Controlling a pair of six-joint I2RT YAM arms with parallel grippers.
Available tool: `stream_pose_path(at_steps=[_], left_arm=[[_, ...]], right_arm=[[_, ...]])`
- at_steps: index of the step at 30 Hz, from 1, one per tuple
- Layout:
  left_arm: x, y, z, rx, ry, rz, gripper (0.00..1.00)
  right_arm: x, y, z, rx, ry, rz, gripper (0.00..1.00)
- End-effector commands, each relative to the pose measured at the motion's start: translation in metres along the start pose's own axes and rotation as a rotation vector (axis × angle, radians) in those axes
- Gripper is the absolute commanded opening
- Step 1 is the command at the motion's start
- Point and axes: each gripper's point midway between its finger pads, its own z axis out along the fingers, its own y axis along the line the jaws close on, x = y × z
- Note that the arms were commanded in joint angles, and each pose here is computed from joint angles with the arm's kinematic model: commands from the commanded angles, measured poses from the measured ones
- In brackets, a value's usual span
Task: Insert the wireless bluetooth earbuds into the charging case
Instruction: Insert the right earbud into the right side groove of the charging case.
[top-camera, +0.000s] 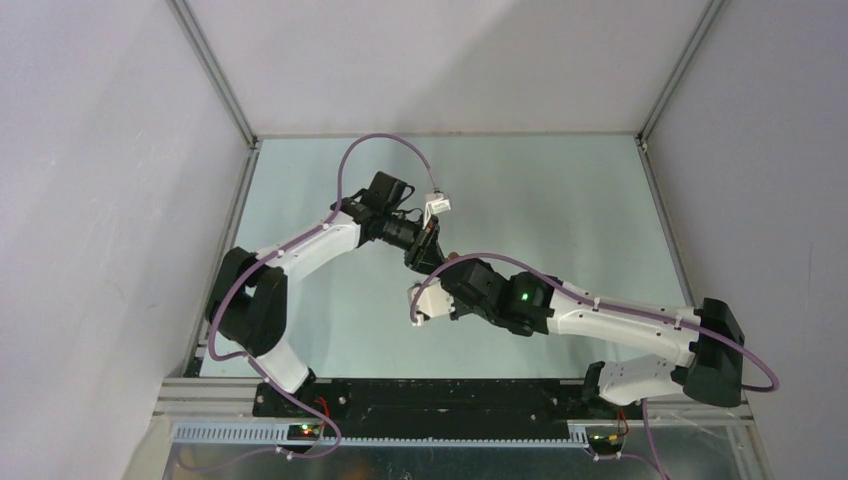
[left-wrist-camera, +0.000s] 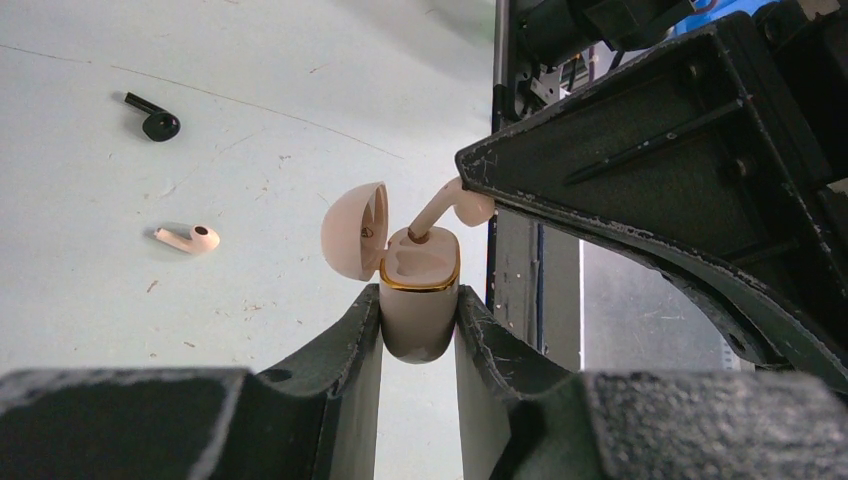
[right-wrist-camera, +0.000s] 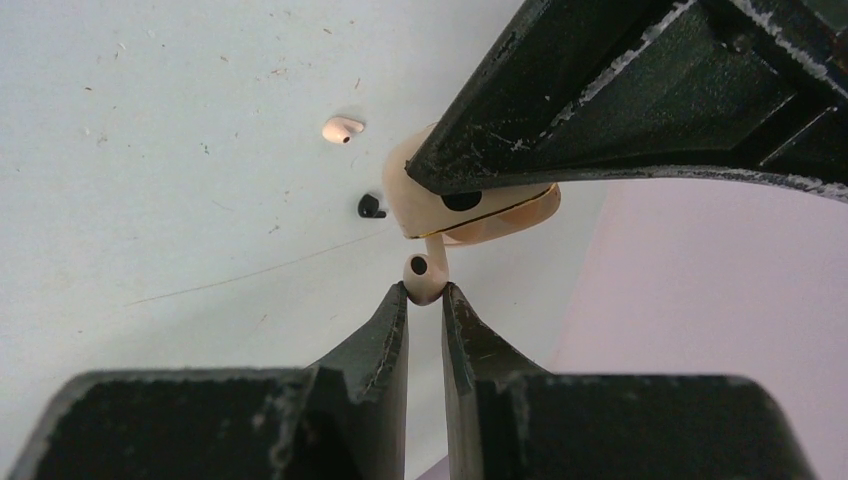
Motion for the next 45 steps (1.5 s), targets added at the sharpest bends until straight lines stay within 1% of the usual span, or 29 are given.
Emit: stream_pose_path(at_steps=[1,6,17,25,34,39,45], left_arm=[[-0.019,-0.007,-0.005,-0.001,-0.040,0.085,0.00],[-0.018,-0.010,-0.005,0.014,-0.039,0.089,0.00],[-0.017,-0.016,-0.006,0.042,-0.041,0.105,0.00],[-0.015,-0.026,-0.010,0.065,-0.086,0.197,0.00],[-0.011,-0.021,-0.013,0.063,-0.103,0.223,0.00],[-0.007,-0.025,-0.014,0.076,-0.106,0.260,0.00],[-0.005,-0.031,-0.015,0.099,-0.126,0.302,0.00]], right_arm=[[-0.001,-0.013,-0.004,0.022,-0.028,0.060,0.08],[0.002,-0.018,0.000,0.028,-0.027,0.093,0.08],[-0.004,-0.021,0.005,0.025,-0.072,0.139,0.08],[0.004,-0.025,-0.008,0.007,-0.107,0.211,0.07],[0.000,-0.024,-0.024,-0.067,-0.199,0.326,0.06],[-0.003,-0.020,-0.030,-0.101,-0.238,0.346,0.06],[-0.011,-0.006,-0.038,-0.171,-0.285,0.334,0.06]])
